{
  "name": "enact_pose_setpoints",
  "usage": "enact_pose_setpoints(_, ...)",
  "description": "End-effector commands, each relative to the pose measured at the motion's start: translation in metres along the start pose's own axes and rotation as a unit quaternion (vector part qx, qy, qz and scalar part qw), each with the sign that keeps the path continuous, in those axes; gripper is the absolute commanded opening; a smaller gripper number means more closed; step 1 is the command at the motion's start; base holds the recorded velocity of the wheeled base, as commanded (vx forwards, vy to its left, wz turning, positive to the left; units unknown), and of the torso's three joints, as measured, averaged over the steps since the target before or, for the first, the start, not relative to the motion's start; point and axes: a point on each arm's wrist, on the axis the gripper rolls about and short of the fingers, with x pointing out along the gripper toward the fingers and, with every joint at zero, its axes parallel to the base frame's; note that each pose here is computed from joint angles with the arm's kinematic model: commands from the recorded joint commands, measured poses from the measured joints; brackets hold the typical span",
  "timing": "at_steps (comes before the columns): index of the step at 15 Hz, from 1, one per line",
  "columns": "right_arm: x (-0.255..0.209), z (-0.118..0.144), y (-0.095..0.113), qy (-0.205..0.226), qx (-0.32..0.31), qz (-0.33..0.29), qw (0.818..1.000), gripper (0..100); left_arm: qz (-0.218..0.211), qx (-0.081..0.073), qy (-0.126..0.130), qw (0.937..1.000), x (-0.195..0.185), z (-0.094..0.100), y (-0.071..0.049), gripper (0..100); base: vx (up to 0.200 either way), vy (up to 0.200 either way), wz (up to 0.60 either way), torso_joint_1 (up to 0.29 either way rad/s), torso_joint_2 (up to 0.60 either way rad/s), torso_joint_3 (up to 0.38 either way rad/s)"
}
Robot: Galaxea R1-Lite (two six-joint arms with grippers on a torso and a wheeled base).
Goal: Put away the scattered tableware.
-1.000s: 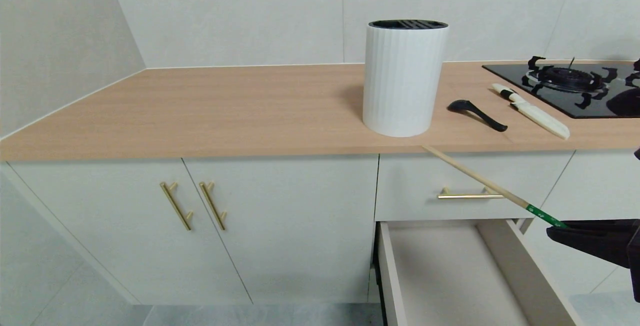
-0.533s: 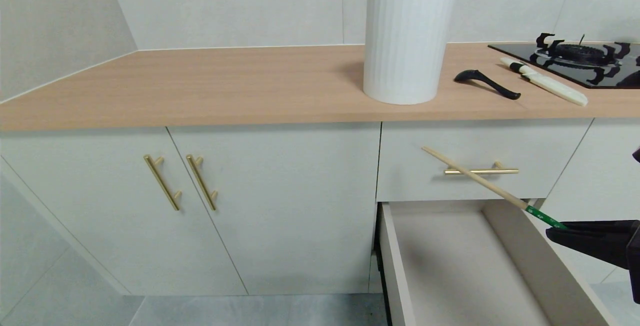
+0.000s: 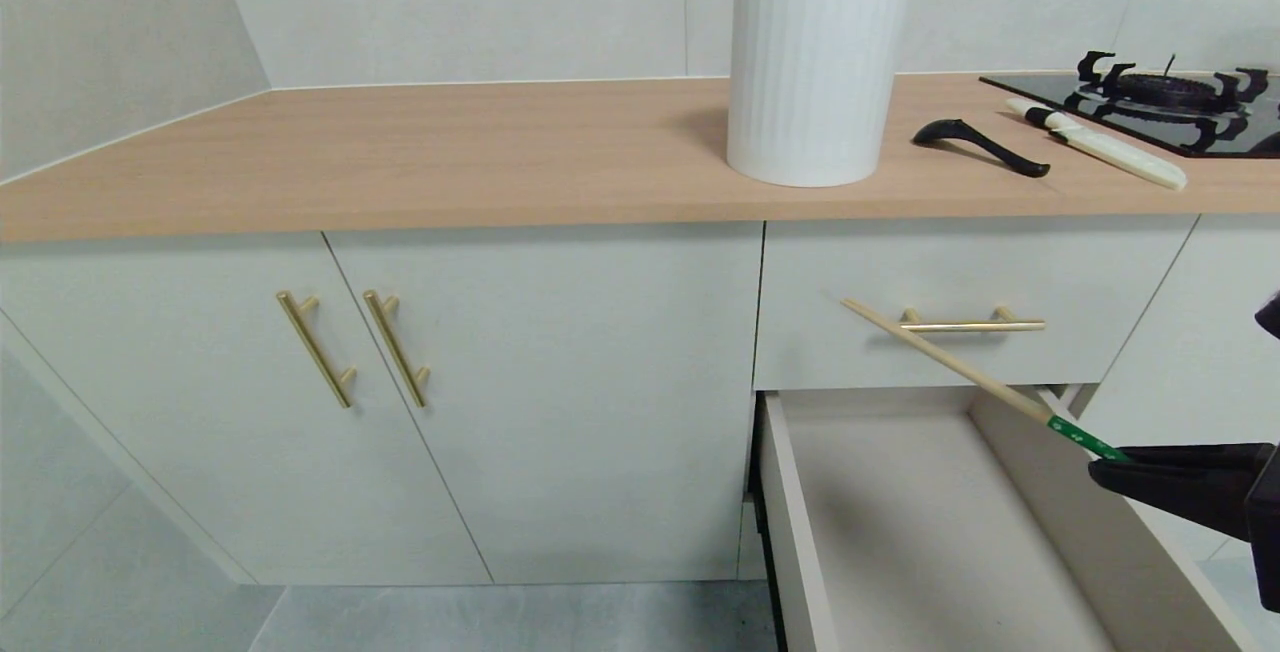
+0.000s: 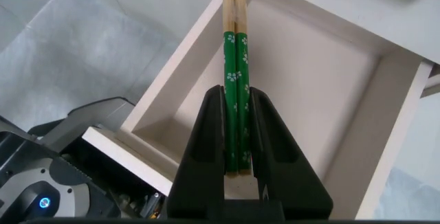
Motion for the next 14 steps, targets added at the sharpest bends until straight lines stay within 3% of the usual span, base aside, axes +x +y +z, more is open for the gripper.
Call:
enact_pose_setpoints(1, 0.009, -0.001, 0.0, 0.018, 0.001, 0.002, 1.0, 0, 0.0, 0.0, 0.0, 1.0, 0.0, 0.0, 0.0, 100, 0.0, 0.0, 0.0, 0.0, 0.0, 0.0)
enact_pose_setpoints(9, 0.096, -0.021, -0.004, 0.187, 0.015, -0.023, 0.982, 0, 0.0, 0.0, 0.0, 1.0, 0.0, 0.0, 0.0, 100, 0.0, 0.0, 0.0, 0.0, 0.0, 0.0)
enact_pose_setpoints(14, 0.174, -0.031, -0.008, 0.264, 0.122, -0.046, 0.955, 0, 0.0, 0.0, 0.0, 1.0, 0.0, 0.0, 0.0, 100, 0.0, 0.0, 0.0, 0.0, 0.0, 0.0)
